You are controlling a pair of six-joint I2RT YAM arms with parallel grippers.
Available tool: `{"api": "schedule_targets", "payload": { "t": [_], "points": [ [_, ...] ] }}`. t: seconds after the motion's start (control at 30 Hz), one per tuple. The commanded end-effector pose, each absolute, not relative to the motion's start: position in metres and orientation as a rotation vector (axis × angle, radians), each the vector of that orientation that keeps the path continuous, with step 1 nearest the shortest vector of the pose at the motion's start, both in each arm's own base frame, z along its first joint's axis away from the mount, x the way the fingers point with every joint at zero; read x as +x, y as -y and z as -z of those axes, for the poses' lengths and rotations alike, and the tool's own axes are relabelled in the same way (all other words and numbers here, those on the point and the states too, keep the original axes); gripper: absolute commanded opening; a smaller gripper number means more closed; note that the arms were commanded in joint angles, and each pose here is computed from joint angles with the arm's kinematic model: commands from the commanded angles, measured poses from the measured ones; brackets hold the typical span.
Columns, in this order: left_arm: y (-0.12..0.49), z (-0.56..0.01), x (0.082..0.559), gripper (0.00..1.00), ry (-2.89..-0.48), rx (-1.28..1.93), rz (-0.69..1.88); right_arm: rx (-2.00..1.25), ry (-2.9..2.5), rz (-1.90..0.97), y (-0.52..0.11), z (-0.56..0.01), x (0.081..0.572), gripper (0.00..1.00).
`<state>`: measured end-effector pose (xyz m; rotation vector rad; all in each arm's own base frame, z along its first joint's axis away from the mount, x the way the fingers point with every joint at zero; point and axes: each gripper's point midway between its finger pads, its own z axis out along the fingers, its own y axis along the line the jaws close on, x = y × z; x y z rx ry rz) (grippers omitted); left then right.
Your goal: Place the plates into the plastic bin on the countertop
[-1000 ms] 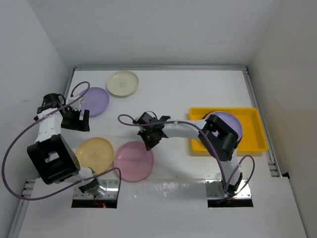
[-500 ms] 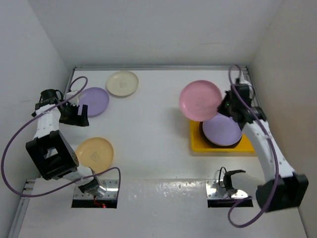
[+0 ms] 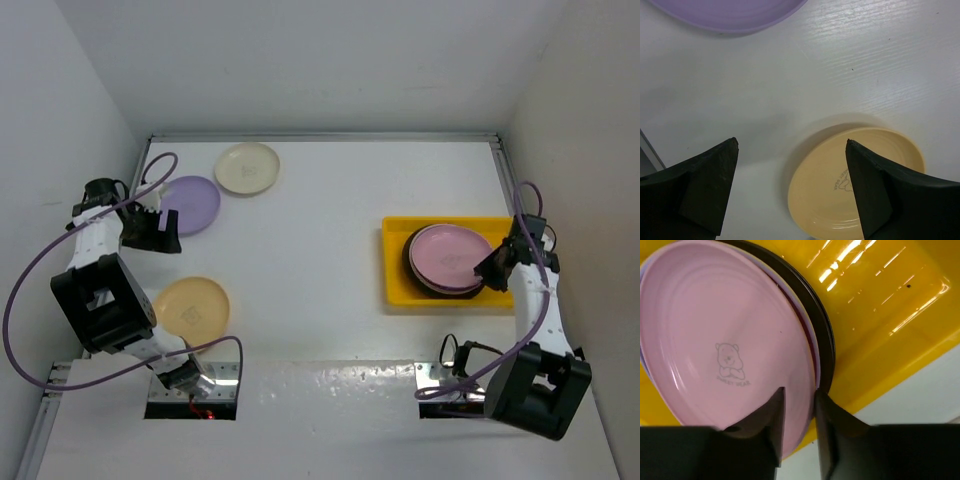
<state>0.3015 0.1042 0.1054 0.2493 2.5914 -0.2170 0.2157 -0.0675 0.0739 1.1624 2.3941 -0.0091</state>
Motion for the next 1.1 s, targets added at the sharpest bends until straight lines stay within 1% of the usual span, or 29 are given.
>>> {"api": "schedule_targets", "payload": {
  "t": [0.0,0.03,0.07,0.1,0.17,0.23,0.3,0.47,0.6,0.63,0.67,0.7,0.77,0.8,0.83,0.87,0.9,0.93,0.97,1.0,1.03,1.07],
  "points": [
    [-0.106,-0.109,0.306,0.89,-2.573,0.314,0.195,1.088,-2.338,-0.031,0.073,-0.078,0.241,0.31],
    [-0.105,-0.105,0.304,0.89,-2.58,0.33,0.199,1.079,-2.348,-0.021,0.074,-0.077,0.241,0.43],
    [-0.108,-0.104,0.303,0.91,-2.584,0.353,0.177,1.096,-2.384,0.017,0.077,-0.068,0.237,0.68],
    [-0.107,-0.098,0.294,0.93,-2.607,0.426,0.179,1.093,-2.394,0.06,0.083,-0.071,0.235,0.78],
    [-0.112,-0.088,0.279,0.94,-2.666,0.528,0.149,1.081,-2.458,0.147,0.086,-0.066,0.225,0.87],
    [-0.113,-0.071,0.254,0.96,-2.733,0.704,0.16,1.037,-2.451,0.226,0.094,-0.076,0.227,0.89],
    [-0.123,-0.061,0.238,0.96,-2.767,0.842,0.115,0.954,-2.434,0.242,0.09,-0.092,0.235,0.89],
    [-0.121,-0.037,0.218,0.96,-2.81,0.926,0.167,0.757,-2.377,0.217,0.071,-0.131,0.265,0.89],
    [-0.113,-0.015,0.206,0.85,-2.881,0.885,0.245,0.62,-2.35,0.203,0.045,-0.153,0.283,0.89],
    [-0.111,-0.007,0.199,0.78,-2.911,0.869,0.259,0.604,-2.326,0.206,0.043,-0.164,0.289,0.89],
    [-0.11,-0.005,0.197,0.73,-2.916,0.856,0.26,0.601,-2.318,0.22,0.044,-0.167,0.29,0.89],
    [-0.11,0.0,0.194,0.59,-2.936,0.841,0.26,0.519,-2.31,0.195,0.024,-0.175,0.297,0.87],
    [-0.108,0.0,0.194,0.4,-2.936,0.819,0.271,0.456,-2.306,0.18,0.009,-0.179,0.302,0.86],
    [-0.104,0.0,0.199,0.14,-2.928,0.779,0.299,0.373,-2.313,0.131,-0.013,-0.181,0.309,0.83],
    [-0.104,0.0,0.198,0.03,-2.935,0.757,0.301,0.358,-2.315,0.126,-0.014,-0.182,0.309,0.83],
    [-0.102,-0.006,0.211,0.0,-2.899,0.714,0.312,0.277,-2.314,0.072,-0.038,-0.181,0.316,0.83],
    [-0.099,-0.011,0.217,0.0,-2.88,0.677,0.338,0.18,-2.322,0.022,-0.063,-0.18,0.316,0.83],
    [-0.096,-0.024,0.228,0.0,-2.854,0.628,0.366,0.022,-2.347,-0.103,-0.103,-0.175,0.316,0.83],
    [-0.082,-0.036,0.241,0.0,-2.769,0.589,0.455,-0.056,-2.36,-0.16,-0.125,-0.169,0.32,0.83],
    [-0.075,-0.046,0.251,0.0,-2.72,0.561,0.509,-0.237,-2.375,-0.277,-0.169,-0.165,0.305,0.83],
    [-0.066,-0.06,0.257,0.0,-2.673,0.515,0.566,-0.331,-2.349,-0.367,-0.198,-0.173,0.31,0.83],
    [-0.046,-0.086,0.278,0.0,-2.54,0.537,0.637,-0.394,-2.363,-0.414,-0.217,-0.165,0.31,0.83]
  ]
}}
